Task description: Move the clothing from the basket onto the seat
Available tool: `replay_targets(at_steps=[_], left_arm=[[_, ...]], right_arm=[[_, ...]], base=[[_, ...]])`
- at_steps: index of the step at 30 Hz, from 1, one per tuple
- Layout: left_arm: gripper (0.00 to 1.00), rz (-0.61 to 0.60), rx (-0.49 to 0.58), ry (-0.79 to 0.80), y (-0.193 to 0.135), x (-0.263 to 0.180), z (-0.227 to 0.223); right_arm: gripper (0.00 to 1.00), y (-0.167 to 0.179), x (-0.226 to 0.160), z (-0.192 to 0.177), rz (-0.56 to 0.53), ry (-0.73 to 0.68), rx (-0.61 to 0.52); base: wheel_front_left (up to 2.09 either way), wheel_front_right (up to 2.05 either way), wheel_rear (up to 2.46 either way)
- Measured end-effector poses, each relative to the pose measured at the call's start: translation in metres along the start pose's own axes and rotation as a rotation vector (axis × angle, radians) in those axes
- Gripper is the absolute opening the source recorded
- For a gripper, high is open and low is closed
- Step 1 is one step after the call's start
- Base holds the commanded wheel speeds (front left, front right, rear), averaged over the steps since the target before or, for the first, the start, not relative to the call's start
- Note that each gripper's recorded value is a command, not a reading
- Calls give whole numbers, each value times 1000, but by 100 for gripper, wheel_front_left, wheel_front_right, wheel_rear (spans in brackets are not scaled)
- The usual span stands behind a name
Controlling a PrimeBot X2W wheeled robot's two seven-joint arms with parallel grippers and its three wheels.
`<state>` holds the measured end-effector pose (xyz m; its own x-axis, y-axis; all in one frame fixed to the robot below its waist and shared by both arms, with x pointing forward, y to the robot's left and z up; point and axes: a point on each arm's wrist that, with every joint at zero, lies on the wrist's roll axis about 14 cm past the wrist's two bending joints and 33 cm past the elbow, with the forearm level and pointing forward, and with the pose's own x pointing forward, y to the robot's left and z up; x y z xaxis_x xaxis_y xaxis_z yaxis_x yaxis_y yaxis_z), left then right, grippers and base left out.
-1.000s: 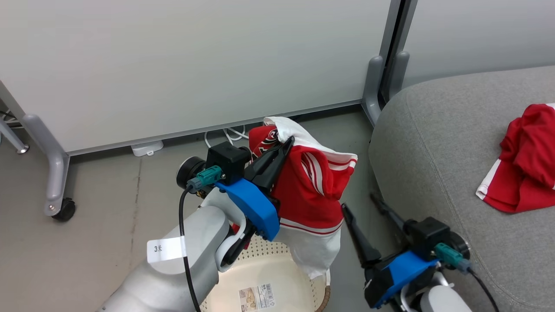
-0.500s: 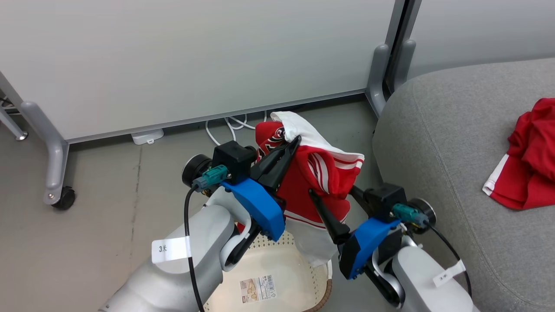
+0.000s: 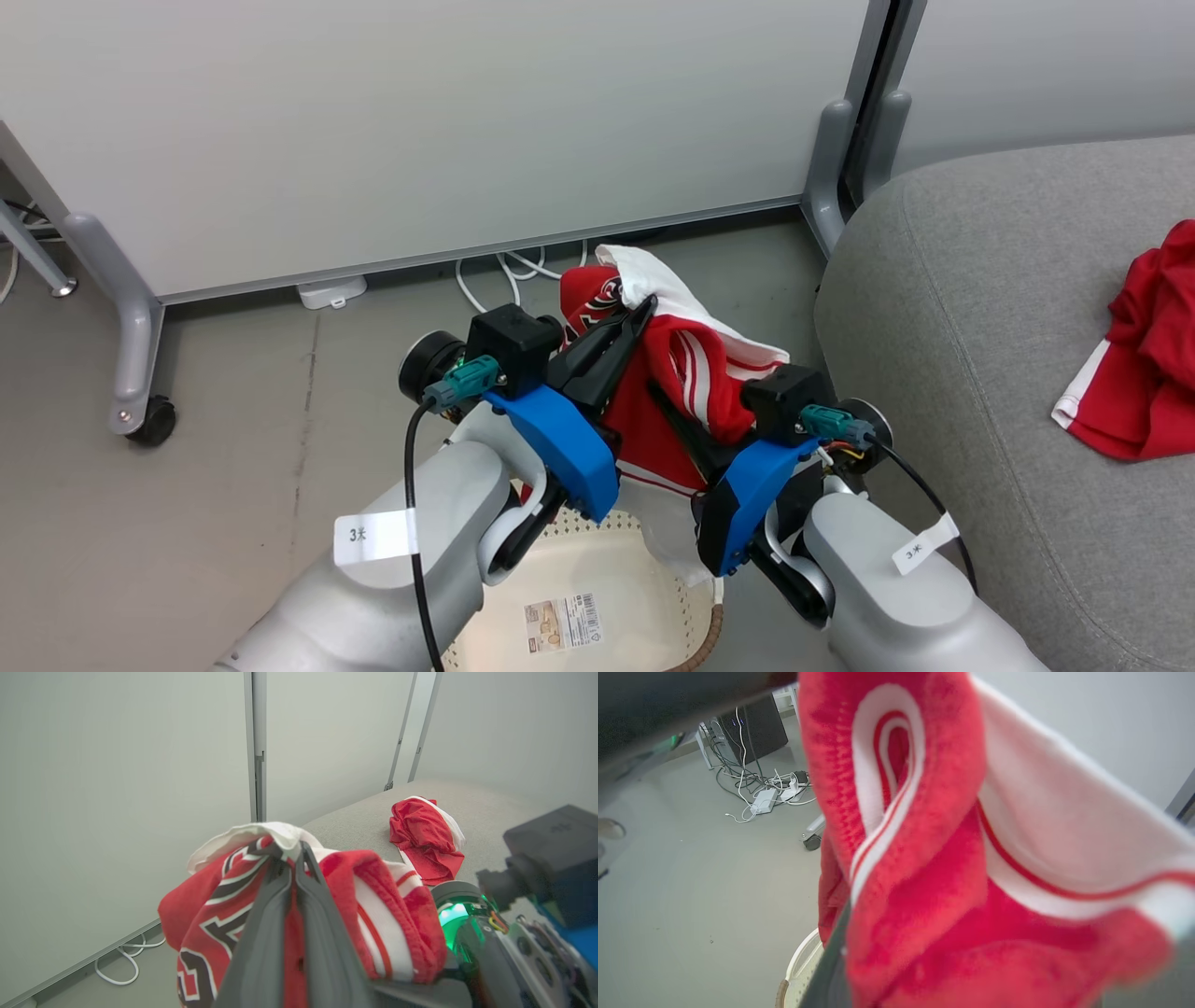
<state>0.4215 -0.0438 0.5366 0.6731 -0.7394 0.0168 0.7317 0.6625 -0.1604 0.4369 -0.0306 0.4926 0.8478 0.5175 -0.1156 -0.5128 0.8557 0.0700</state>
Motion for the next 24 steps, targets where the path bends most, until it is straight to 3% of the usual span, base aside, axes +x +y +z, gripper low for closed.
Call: replay_targets(at_steps=[18,19,21,22,24], left_arm=[[0,8,2,17,0,-2,-4],[13,10,-9,20,0,-3,-6],[78,11,-14,25,0,-3,-7],[100,14,-19,26,0,-4,-7],[100,19,-22,30,1,-4,-8]], right_arm=[[0,-2,-4,-2,-5,6,24],[0,-2,-4,-2,-5,8,23],[0,-2,-5,-3,-5,9,23],[0,-1,-5,-3,-4,11,21],[0,-1,-5,-2,-2,10,18]], base=[[0,0,0],[0,0,0],[0,0,0],[0,0,0],[0,0,0]])
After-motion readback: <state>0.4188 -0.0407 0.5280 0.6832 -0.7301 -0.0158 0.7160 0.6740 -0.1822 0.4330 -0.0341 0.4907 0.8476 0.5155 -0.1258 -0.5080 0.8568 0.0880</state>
